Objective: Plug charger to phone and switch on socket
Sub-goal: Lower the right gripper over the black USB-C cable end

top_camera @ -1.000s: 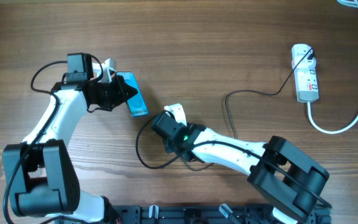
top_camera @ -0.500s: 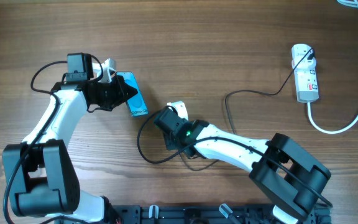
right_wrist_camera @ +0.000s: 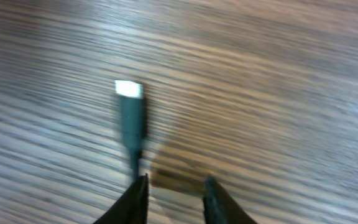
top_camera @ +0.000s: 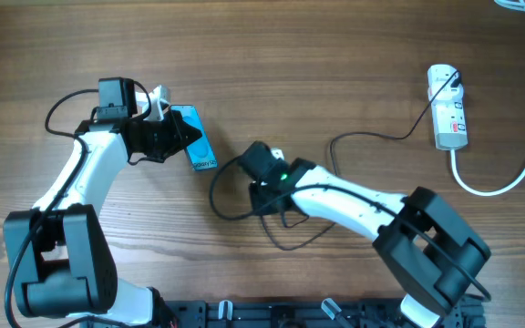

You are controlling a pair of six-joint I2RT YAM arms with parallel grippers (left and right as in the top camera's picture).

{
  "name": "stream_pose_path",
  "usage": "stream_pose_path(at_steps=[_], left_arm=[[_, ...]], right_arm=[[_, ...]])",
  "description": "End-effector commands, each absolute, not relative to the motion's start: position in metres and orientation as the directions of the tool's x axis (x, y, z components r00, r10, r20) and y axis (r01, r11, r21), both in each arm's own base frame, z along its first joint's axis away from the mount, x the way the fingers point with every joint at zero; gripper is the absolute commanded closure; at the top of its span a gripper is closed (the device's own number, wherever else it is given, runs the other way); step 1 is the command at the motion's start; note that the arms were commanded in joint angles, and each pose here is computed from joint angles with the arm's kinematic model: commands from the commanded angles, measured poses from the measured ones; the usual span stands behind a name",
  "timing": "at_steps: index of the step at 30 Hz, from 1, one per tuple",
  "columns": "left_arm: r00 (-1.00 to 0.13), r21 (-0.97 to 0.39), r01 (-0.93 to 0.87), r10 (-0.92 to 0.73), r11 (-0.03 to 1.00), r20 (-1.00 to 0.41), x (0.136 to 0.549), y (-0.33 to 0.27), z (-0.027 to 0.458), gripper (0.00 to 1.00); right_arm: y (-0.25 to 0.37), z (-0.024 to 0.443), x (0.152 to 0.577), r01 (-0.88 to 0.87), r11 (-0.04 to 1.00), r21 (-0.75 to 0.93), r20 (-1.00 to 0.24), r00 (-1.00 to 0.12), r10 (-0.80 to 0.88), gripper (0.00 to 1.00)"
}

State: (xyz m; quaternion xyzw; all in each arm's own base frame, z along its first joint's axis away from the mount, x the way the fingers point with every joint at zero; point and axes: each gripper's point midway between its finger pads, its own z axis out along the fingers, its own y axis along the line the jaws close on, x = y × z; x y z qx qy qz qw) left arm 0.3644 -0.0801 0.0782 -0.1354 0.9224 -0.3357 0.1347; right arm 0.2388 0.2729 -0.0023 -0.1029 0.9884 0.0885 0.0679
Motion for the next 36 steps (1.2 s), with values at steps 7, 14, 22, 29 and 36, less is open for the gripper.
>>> stream_pose_path(at_steps=[7, 14, 22, 29, 36], left_arm=[[-0.931, -0.67, -0.122, -0.318, 0.732, -0.178, 0.367, -0.084, 0.083, 0.96], [-0.932, -0.678, -0.116, -0.316, 0.726, -0.178, 0.367, -0.085, 0.084, 0.96], [-0.932, -0.678, -0.116, -0.316, 0.726, -0.178, 0.367, -0.085, 0.084, 0.96], [-0.933, -0.683, -0.114, -0.314, 0.722, -0.176, 0.366, -0.086, 0.085, 0.96], [-0.933, -0.683, -0.114, -0.314, 0.721, -0.176, 0.366, -0.086, 0.085, 0.96]], right_arm=[[0.289, -0.002, 0.225, -0.193, 0.92, 0.341, -0.017, -0.98, -0.2, 0.67], [0.28, -0.014, 0.234, -0.2, 0.956, 0.215, -0.086, -0.979, -0.186, 0.63], [0.232, -0.012, 0.232, -0.187, 0.98, -0.069, -0.018, -0.982, -0.189, 0.61], [0.281, 0.009, 0.224, -0.285, 0.944, 0.167, 0.029, -0.955, -0.294, 0.57], [0.289, 0.006, 0.241, -0.277, 0.959, 0.063, -0.112, -0.957, -0.269, 0.53]])
